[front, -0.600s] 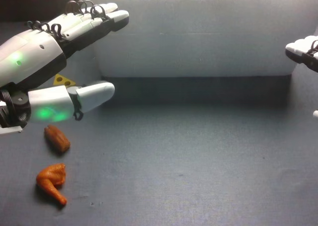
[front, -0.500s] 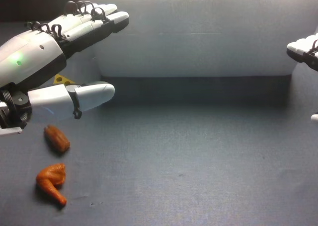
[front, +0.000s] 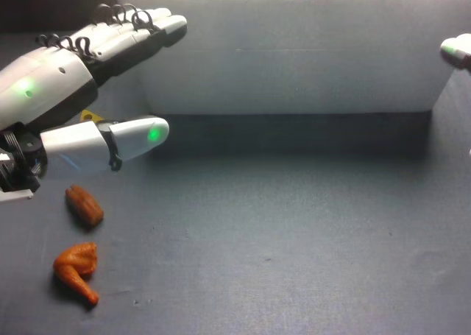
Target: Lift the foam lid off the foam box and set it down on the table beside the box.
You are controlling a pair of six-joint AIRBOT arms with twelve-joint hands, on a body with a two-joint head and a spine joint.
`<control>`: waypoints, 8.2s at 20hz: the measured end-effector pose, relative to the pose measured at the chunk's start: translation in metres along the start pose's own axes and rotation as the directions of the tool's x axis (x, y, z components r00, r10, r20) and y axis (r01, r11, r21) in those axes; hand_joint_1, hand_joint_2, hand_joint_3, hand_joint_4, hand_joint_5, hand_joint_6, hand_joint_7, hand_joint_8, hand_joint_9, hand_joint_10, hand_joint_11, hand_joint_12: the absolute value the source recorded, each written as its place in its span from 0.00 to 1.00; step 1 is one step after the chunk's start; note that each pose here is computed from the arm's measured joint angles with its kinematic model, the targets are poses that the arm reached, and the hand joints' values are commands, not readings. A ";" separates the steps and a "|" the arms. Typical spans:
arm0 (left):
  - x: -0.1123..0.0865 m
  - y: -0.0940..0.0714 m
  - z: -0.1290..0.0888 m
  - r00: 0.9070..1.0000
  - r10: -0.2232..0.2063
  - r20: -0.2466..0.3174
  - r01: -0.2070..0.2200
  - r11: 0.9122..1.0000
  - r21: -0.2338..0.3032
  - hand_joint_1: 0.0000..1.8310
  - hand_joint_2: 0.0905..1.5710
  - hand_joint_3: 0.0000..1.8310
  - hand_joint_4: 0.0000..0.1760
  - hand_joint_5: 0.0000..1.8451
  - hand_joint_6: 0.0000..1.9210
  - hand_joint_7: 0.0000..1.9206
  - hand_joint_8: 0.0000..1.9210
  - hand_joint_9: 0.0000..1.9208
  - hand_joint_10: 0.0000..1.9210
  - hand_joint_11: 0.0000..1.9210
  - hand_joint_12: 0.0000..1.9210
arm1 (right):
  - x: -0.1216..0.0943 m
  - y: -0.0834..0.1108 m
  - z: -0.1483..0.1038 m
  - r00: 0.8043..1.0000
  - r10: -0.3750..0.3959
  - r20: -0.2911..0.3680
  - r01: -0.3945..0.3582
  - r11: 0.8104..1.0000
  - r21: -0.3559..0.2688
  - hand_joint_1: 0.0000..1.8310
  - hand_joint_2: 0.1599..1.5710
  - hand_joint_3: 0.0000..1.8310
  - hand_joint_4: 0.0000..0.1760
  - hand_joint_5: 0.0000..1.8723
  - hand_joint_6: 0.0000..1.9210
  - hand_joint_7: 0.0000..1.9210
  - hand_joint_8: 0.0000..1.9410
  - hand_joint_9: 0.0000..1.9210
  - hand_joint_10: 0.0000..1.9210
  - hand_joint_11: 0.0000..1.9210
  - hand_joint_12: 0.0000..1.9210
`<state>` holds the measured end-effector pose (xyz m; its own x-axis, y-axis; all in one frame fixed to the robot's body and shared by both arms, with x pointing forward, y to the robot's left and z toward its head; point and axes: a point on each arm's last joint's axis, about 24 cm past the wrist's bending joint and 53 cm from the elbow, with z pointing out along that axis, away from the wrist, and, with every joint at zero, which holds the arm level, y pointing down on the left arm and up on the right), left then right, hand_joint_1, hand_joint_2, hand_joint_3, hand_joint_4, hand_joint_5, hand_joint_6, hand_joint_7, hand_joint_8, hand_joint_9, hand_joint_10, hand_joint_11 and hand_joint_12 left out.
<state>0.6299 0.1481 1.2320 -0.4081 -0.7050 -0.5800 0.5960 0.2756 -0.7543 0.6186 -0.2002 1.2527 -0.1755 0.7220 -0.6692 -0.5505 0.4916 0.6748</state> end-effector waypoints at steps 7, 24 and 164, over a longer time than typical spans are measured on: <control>-0.029 0.009 0.003 0.993 0.010 0.117 -0.008 1.000 -0.014 0.24 0.82 0.00 0.00 0.02 0.00 0.00 0.00 0.00 0.00 0.01 0.00 | -0.028 -0.012 -0.001 0.993 -0.046 0.105 0.042 0.998 0.044 0.29 0.84 0.00 0.00 0.00 0.00 0.00 0.00 0.00 0.00 0.00 0.69; -0.090 0.045 0.012 0.943 0.030 0.332 0.010 0.993 -0.117 0.27 0.70 0.00 0.12 0.00 0.00 0.00 0.00 0.00 0.00 0.00 0.00 | -0.073 -0.045 0.026 0.958 -0.145 0.247 0.100 0.977 0.189 0.27 0.72 0.00 0.00 0.00 0.00 0.00 0.00 0.00 0.00 0.00 1.00; 0.027 0.068 -0.072 0.950 -0.237 0.201 0.280 0.934 -0.222 0.10 0.76 0.00 0.11 0.05 0.00 0.00 0.00 0.00 0.00 0.00 0.00 | 0.016 -0.042 -0.041 0.984 0.136 0.111 -0.155 0.971 0.183 0.19 0.79 0.00 0.00 0.02 0.04 0.00 0.00 0.00 0.00 0.00 0.09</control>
<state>0.6098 0.1949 1.1425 -0.3898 -0.8670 -0.3103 0.2885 0.2050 -0.9353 0.6050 -0.2293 1.2011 -0.1573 0.8319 -0.5322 -0.3576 0.4544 0.8159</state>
